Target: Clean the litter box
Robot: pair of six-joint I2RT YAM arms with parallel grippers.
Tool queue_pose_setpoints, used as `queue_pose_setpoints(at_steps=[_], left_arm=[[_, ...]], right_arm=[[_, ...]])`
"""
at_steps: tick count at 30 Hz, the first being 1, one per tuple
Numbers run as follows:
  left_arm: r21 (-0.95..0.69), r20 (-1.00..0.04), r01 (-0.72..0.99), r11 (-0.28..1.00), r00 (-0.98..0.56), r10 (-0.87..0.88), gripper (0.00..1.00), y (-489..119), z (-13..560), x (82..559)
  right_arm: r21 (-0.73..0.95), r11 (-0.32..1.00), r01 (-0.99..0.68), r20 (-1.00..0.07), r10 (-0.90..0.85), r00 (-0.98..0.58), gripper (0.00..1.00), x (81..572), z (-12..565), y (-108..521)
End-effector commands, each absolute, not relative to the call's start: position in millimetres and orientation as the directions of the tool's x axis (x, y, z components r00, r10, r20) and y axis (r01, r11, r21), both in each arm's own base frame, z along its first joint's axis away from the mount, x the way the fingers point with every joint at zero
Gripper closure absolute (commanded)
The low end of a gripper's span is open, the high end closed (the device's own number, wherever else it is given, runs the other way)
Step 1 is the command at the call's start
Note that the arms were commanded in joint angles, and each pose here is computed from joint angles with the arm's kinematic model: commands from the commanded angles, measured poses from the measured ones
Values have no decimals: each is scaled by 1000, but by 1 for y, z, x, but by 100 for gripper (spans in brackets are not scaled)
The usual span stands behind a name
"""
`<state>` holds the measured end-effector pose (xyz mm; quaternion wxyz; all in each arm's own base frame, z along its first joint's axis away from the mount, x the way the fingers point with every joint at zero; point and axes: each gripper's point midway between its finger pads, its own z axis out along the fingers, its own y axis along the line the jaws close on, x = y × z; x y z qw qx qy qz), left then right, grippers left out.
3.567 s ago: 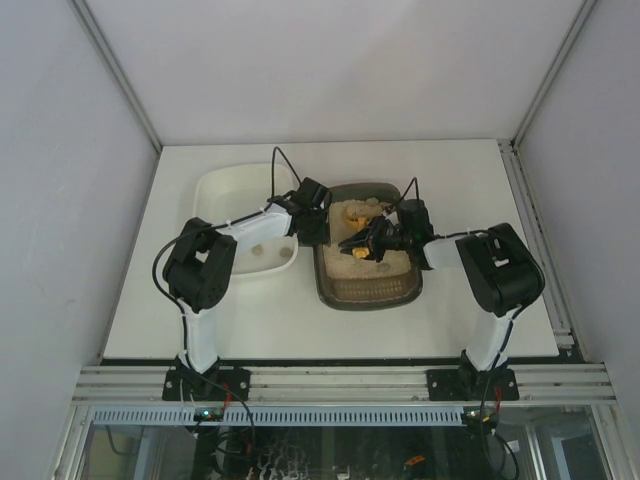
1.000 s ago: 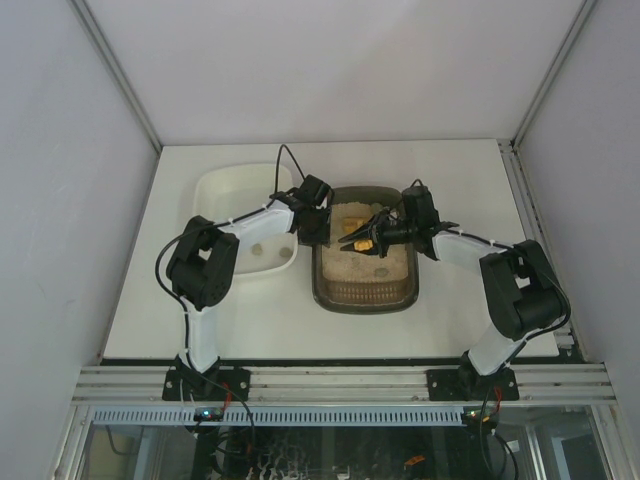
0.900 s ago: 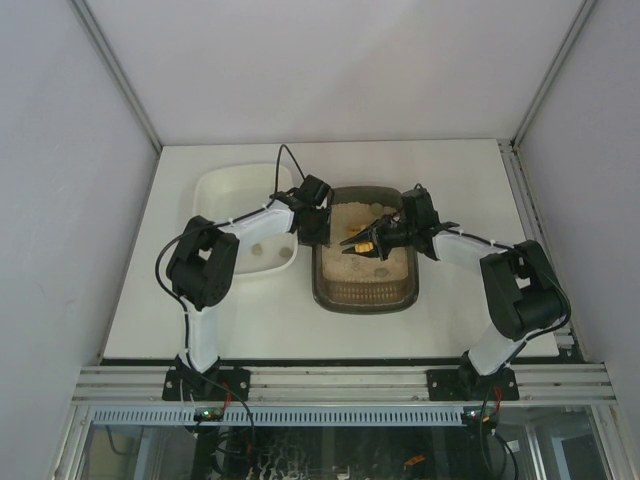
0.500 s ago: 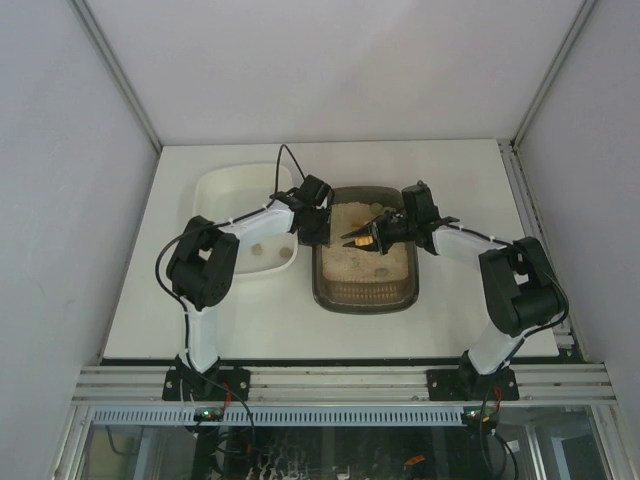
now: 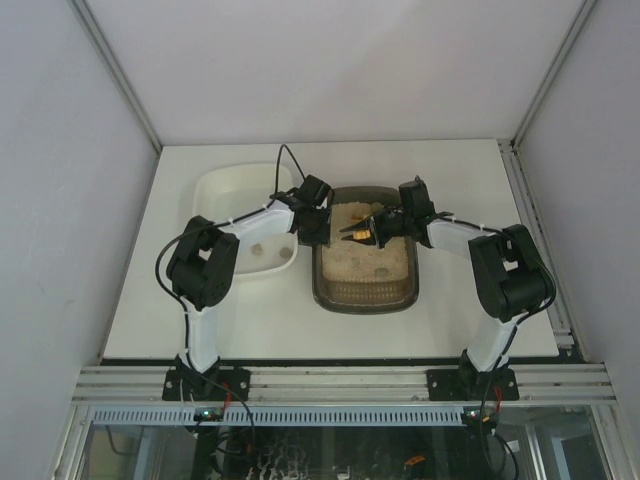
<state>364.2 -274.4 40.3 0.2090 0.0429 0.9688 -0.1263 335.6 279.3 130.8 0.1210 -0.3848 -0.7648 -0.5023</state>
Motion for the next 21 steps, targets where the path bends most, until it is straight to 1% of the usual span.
queue_pose_setpoints(at_steps=[1, 12, 16, 21], left_arm=[[-324, -499, 191, 927, -867, 4, 60, -297, 85, 371], [-330, -488, 191, 925, -873, 7, 60, -298, 80, 370], [-331, -486, 192, 924, -874, 7, 60, -298, 79, 369], [-331, -481, 192, 924, -876, 10, 60, -298, 76, 368]], right_arm=[[674, 149, 724, 542, 567, -621, 100, 362, 129, 263], [699, 164, 696, 475, 620, -624, 100, 381, 119, 255], [737, 174, 653, 422, 636, -646, 100, 394, 125, 255], [797, 192, 573, 360, 612, -704, 100, 408, 136, 260]])
